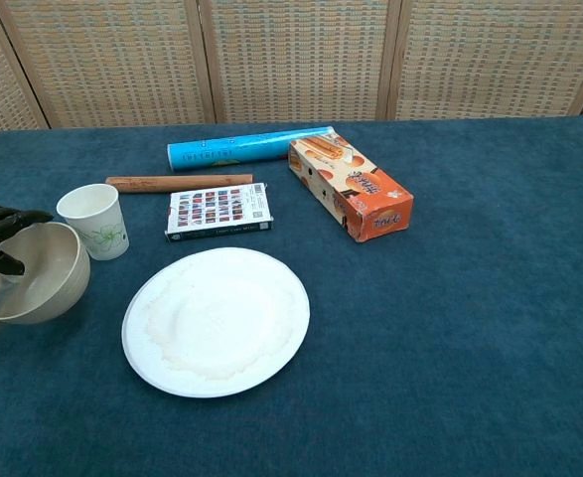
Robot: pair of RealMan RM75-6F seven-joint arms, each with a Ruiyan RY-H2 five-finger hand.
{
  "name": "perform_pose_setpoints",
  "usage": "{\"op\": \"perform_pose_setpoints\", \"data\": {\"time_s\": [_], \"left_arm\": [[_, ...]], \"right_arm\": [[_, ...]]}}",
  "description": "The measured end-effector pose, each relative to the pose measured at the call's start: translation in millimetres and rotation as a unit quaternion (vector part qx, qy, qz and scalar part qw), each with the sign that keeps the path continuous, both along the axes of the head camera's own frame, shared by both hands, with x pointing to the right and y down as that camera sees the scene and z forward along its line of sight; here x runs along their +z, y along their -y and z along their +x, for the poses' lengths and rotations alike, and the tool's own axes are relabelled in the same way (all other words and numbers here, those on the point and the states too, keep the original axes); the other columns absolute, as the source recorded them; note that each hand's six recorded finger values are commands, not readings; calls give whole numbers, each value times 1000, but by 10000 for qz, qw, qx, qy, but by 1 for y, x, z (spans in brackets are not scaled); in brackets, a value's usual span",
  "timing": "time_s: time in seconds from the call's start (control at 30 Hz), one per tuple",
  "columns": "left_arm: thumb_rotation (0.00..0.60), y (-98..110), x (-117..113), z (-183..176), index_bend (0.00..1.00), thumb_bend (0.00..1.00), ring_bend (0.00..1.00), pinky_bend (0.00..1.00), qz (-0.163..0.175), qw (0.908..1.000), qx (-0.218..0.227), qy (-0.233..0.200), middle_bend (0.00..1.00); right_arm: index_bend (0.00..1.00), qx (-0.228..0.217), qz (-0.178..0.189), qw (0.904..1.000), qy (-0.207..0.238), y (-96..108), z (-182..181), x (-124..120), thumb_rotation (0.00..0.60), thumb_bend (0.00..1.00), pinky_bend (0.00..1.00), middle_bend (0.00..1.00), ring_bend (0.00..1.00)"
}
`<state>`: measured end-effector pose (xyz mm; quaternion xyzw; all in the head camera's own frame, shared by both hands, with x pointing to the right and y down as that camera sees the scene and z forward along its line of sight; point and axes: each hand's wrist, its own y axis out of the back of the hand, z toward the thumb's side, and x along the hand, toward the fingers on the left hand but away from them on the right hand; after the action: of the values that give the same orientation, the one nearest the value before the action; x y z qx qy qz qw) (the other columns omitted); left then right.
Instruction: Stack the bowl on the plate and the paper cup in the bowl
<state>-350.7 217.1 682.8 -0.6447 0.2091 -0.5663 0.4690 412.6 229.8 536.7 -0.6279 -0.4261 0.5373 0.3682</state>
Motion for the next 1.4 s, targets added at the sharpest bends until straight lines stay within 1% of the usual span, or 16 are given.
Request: {"op": "perform_pose_setpoints", "data": {"time_s": [0.37,0.47,0.63,0.87,0.97,1.2,1.4], "left_arm": [[600,6,-13,13,700,326,0,0,179,9996,99,-216,55],[600,11,-18,23,700,326,0,0,204,9992,141,-327,55],[600,19,-24,49,700,327,0,0,196,9980,338,-506,55],[600,25,-24,97,700,326,0,0,-37,9945,763,-719,55],[600,25,-21,111,700,327,0,0,-155,9931,889,-750,55],[600,24,-11,144,700,326,0,0,-442,9904,1158,-615,54],[600,24,-2,164,700,326,0,0,-601,9887,1299,-444,54]], "right_arm": [[33,1,4,10000,-3,0,0,0,600,201,0,0,0],[33,15,6,10000,-1,0,0,0,600,201,0,0,0],[33,70,-2,10000,18,1,3,0,600,201,0,0,0],[33,128,62,9999,65,2,7,-4,600,201,0,0,0],[33,175,87,9998,98,3,9,-5,600,201,0,0,0],[33,277,148,9993,192,4,16,-10,600,201,0,0,0],[33,333,201,9989,251,5,19,-14,600,201,0,0,0]]}}
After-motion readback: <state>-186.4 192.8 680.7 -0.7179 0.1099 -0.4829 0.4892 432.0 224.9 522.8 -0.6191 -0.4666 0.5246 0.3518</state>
